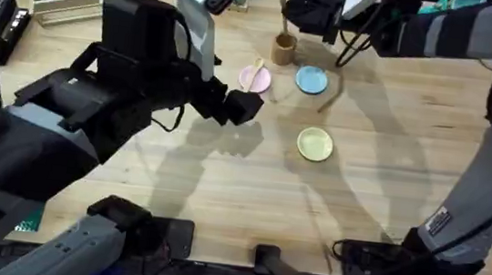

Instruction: Pick up a utensil and set it on the pink plate, then put the other utensil in the container.

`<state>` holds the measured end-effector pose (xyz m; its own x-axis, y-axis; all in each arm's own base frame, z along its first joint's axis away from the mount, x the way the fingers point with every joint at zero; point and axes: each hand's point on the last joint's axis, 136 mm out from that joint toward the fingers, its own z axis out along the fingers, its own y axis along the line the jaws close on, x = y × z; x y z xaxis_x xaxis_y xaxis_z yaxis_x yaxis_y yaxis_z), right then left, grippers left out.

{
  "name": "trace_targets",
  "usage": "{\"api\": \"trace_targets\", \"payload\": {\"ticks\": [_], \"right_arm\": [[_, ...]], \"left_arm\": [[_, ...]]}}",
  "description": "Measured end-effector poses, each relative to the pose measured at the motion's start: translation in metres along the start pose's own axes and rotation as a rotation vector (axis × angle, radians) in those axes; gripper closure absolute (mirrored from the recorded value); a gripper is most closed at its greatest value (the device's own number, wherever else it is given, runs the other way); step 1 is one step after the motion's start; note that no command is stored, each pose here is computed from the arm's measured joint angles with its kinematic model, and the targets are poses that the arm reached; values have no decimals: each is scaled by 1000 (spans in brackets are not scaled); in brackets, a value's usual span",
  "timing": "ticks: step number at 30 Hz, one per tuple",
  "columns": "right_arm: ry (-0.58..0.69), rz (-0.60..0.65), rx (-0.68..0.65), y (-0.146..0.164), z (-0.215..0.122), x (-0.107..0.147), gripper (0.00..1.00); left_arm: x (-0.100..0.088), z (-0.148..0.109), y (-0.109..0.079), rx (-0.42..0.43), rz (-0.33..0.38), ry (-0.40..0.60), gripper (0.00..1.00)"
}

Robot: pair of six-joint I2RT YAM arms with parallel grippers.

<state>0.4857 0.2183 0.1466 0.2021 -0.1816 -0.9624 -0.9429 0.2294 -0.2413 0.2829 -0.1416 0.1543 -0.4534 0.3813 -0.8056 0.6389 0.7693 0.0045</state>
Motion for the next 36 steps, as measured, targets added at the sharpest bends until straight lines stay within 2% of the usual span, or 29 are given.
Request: {"api": "trace_targets", "payload": {"ticks": [12,16,27,31,34,35,36], "right_arm": [[29,83,-10,7,5,25,953],[38,123,-15,9,6,34,794],[40,166,-16,10,6,35,545],[17,173,-21,9,6,29,325],[-15,174,-34,7,5,20,80],[-25,179,-38,7,4,17,26],[-30,188,-39,6,3,15,12]], "left_arm": [[0,0,0,0,0,0,7],[0,0,0,0,0,0,7],[0,0,0,0,0,0,7],[0,0,0,0,0,0,8],[0,0,0,0,0,0,7],[0,0,0,0,0,0,7],[0,0,0,0,0,0,7]]}}
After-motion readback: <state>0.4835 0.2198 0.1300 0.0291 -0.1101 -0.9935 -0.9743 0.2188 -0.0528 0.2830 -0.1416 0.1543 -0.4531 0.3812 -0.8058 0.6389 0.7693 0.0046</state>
